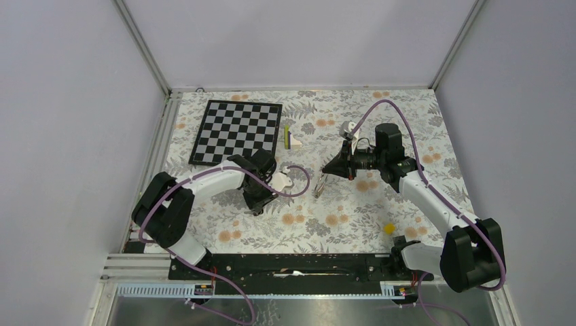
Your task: Put the keys on the keyring
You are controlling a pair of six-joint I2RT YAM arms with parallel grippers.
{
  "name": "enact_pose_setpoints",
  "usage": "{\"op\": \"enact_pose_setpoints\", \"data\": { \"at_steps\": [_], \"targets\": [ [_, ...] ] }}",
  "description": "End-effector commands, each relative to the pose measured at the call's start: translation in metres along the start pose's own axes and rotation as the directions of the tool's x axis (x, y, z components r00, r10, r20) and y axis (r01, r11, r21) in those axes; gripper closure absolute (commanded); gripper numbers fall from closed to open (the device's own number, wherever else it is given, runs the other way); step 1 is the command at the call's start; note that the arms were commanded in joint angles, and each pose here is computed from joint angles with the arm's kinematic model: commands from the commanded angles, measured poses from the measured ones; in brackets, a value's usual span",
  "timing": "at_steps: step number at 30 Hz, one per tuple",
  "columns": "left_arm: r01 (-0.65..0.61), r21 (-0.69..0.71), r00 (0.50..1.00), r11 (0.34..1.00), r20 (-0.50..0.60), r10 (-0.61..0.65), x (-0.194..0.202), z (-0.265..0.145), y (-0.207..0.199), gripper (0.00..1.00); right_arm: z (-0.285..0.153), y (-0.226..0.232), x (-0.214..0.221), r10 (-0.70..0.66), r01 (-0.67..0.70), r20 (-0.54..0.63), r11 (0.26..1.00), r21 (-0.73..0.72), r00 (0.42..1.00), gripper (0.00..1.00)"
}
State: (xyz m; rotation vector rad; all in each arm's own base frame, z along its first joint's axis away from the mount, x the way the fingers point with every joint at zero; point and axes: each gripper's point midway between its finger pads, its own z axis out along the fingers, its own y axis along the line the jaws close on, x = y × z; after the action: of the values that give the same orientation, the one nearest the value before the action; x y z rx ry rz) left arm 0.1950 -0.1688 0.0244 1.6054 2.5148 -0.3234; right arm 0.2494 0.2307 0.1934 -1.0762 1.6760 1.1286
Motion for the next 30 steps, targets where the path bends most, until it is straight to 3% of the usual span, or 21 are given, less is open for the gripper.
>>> {"op": "enact_pose_setpoints", "data": {
  "at_steps": [1,6,11,30],
  "targets": [
    [-0.024,-0.003,0.999,1.0,0.039,0.024,-0.005,-0.004,-0.002,0.74,-0.002,-0.002,-0.007,-0.051,0.051,0.02,0.999,0.01,0.999,1.0],
    [-0.022,-0.004,0.999,1.0,0.027,0.022,-0.003,0.001,-0.001,0.61,-0.003,-0.001,-0.008,-0.053,0.053,0.021,0.999,0.009,0.998,1.0],
    [-0.022,0.014,0.999,1.0,0.036,0.021,-0.005,0.002,-0.003,0.6,-0.002,-0.002,-0.007,-0.051,0.051,0.02,0.999,0.009,0.998,1.0],
    [-0.016,0.072,1.0,0.997,0.019,0.015,0.0,0.011,-0.012,0.78,-0.002,-0.002,-0.005,-0.05,0.05,0.017,0.999,0.01,0.999,1.0]
  ]
}}
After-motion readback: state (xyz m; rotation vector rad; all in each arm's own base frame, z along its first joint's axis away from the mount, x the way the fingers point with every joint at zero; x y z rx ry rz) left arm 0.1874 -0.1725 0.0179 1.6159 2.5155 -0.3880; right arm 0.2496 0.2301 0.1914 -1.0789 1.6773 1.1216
